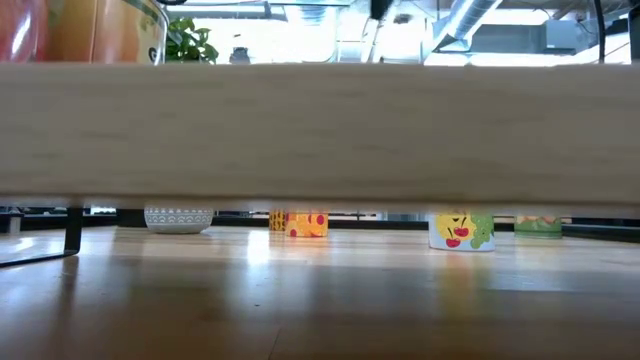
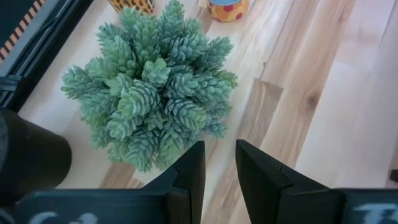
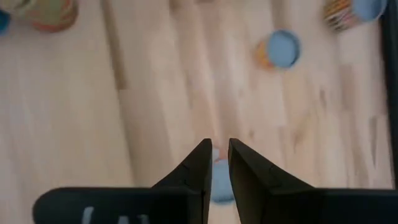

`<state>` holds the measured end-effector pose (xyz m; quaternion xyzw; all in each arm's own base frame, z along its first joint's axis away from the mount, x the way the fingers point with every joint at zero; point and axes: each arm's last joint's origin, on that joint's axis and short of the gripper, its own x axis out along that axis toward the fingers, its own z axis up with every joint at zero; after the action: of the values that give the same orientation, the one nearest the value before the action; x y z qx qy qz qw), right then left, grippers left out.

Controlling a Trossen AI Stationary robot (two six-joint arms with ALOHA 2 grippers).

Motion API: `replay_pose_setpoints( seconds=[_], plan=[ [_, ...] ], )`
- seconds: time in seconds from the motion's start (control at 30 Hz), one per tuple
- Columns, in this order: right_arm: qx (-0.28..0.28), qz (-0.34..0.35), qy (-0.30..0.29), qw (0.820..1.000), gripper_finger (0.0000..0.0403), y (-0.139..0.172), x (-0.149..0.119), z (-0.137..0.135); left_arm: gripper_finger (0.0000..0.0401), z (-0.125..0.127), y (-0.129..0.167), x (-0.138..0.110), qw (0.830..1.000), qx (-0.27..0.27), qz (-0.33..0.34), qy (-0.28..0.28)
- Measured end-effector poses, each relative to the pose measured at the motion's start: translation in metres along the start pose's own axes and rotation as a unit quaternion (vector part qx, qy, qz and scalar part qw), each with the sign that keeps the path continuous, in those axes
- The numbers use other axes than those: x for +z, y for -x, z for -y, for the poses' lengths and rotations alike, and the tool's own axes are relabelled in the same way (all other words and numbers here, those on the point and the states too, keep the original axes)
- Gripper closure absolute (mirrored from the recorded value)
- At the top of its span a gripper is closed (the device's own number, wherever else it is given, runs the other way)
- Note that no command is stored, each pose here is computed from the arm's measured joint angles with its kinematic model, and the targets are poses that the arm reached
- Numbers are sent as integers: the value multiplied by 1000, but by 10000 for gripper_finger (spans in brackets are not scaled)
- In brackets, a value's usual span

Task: Pick and place cans onto a shelf
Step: Put the canned peaches on the shelf

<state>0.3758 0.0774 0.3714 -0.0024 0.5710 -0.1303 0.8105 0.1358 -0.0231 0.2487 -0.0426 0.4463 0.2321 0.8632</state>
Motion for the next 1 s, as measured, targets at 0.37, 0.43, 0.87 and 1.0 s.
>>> replay_pose_setpoints(
  seconds=[0.37,0.43,0.87,1.0],
  plan=[
    [-61,-13,-144,988,326,23,-32,160,321,-8,1,-10,998,49,-42,20],
    [-76,-39,-182,979,326,19,-52,185,321,-8,1,-10,998,51,-39,28],
    [-85,-160,-283,942,326,-64,-179,208,321,-9,1,-9,997,66,-25,32],
    [-124,-149,-316,929,326,-80,-193,210,321,-9,1,-9,997,70,-21,32]
  ],
)
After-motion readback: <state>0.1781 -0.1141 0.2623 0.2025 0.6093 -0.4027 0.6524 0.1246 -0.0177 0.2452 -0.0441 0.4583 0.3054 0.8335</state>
